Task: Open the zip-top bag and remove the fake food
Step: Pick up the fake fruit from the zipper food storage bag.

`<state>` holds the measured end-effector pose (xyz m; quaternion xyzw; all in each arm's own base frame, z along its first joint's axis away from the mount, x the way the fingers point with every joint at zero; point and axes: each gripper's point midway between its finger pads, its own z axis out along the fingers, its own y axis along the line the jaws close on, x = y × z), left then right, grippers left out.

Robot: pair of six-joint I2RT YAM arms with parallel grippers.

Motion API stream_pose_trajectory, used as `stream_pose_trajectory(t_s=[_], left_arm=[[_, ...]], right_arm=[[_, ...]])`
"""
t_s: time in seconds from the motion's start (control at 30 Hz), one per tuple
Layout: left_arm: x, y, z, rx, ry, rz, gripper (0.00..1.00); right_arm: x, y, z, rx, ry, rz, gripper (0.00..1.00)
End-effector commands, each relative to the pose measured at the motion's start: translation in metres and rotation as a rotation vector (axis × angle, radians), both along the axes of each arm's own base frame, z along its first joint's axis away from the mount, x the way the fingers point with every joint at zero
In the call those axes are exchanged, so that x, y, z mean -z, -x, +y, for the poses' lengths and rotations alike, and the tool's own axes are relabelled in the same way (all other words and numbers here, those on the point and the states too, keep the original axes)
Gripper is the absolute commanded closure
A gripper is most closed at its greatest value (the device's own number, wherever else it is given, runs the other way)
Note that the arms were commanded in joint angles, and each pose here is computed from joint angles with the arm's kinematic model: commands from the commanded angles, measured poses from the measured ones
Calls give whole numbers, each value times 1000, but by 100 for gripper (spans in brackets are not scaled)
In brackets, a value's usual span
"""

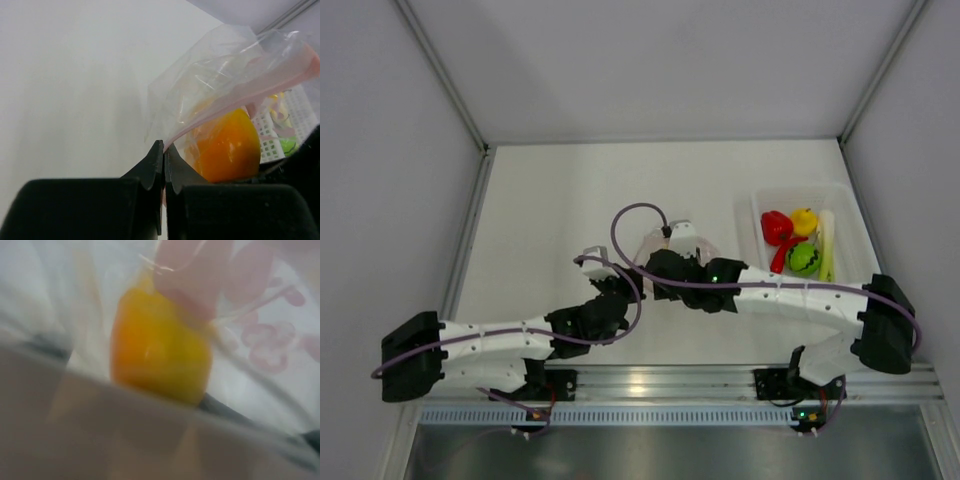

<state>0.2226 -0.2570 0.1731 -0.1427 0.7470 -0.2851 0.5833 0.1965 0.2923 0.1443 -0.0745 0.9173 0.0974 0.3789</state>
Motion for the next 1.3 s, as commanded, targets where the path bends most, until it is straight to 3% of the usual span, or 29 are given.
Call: stream_pose_trajectory(t_s=[0.0,0.23,0.5,0.73,0.93,1.13,1.27], left_arm=[[-2,-13,5,-38,-44,-14,100],[0,-7,-7,42,-17,10,100],[-8,6,-19,117,5,3,100],[-2,3,-12,69,-26,35,100],[10,-7,-1,-11,-74,103,100],[18,-15,17,-87,-67,108,100],[15,-14,27,-109,-53,95,100]], right_arm=[[-10,28,16,-194,-31,0,100],[-42,25,22,-209,-121,-83,100],[-57,12,41,-275,-103,-167,100],[-70,21,43,-411,-112,-214,100],[-68,29,34,-462,-113,-154,100],[-67,28,33,-442,-288,-57,100],[-42,31,30,-478,-191,65,100]])
